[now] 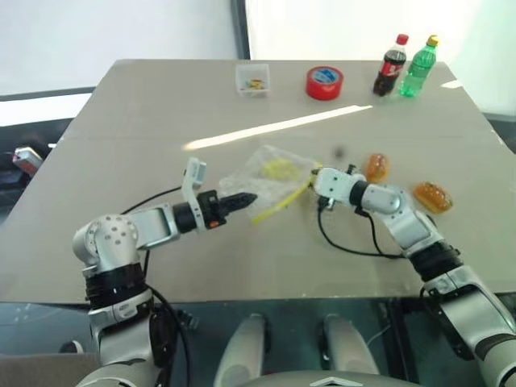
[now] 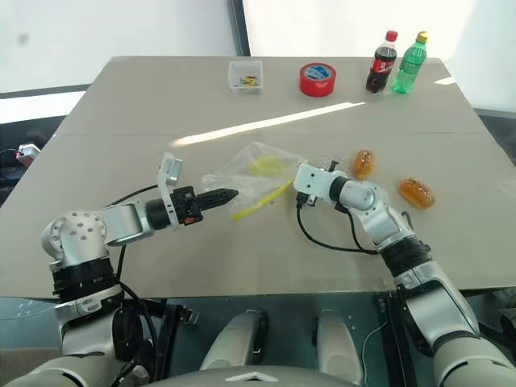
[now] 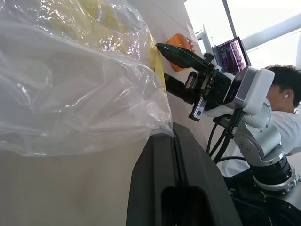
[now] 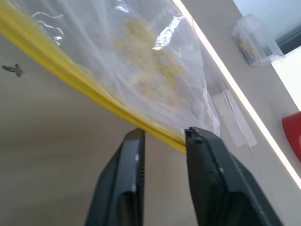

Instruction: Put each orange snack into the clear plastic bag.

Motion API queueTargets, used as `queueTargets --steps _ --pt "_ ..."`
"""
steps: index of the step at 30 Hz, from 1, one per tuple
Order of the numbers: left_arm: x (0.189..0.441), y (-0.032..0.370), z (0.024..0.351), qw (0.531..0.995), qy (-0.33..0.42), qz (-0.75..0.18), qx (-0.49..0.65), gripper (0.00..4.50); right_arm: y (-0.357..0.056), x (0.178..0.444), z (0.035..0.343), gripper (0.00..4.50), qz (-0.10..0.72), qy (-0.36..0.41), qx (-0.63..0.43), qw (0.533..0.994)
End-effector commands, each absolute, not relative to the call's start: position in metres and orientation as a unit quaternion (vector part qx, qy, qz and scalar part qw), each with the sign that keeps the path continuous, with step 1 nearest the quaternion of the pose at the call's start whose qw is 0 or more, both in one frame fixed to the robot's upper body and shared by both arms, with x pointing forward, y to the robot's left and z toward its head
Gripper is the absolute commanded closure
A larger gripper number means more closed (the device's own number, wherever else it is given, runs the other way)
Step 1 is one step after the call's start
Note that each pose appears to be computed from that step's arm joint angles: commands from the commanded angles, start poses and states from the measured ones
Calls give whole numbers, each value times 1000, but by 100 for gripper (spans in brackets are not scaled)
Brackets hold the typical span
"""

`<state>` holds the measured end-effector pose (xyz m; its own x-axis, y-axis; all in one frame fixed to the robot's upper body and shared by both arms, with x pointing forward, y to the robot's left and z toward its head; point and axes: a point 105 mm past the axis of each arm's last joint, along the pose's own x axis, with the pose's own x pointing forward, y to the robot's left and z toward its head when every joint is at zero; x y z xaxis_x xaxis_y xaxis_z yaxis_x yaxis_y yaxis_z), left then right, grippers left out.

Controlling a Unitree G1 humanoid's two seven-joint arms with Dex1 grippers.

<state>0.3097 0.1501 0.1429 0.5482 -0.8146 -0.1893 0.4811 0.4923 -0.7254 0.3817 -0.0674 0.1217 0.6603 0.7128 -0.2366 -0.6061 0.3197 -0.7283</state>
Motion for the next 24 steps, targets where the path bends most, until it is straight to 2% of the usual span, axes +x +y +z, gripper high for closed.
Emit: queueTargets --steps 1,7,9,10,11,14,16,18,21,24 --pt "308 150 150 825 254 -405 -301 450 -63 381 141 444 407 -102 -416 807" --pt "309 152 146 837 255 -406 -266 450 -61 381 144 444 405 -109 -411 810" --pt "313 154 149 858 222 -406 -224 450 -64 384 147 444 396 -109 -412 814" --pt "314 155 151 863 208 -410 -210 398 -65 386 149 450 390 -109 -413 816" --pt "315 155 153 868 194 -412 -198 368 -67 388 151 450 385 -108 -413 818" --pt "338 168 158 920 147 -345 -117 261 -73 396 158 450 359 -101 -416 829" --pt "345 171 164 939 116 -321 -41 261 -76 401 160 450 346 -97 -422 832" --pt "349 164 188 947 49 -317 26 261 -75 405 160 450 340 -99 -437 827" --pt "344 150 213 936 -30 -325 131 261 -73 411 162 450 334 -97 -446 825" --pt "340 136 218 909 -80 -315 260 261 -67 418 168 450 327 -100 -449 825"
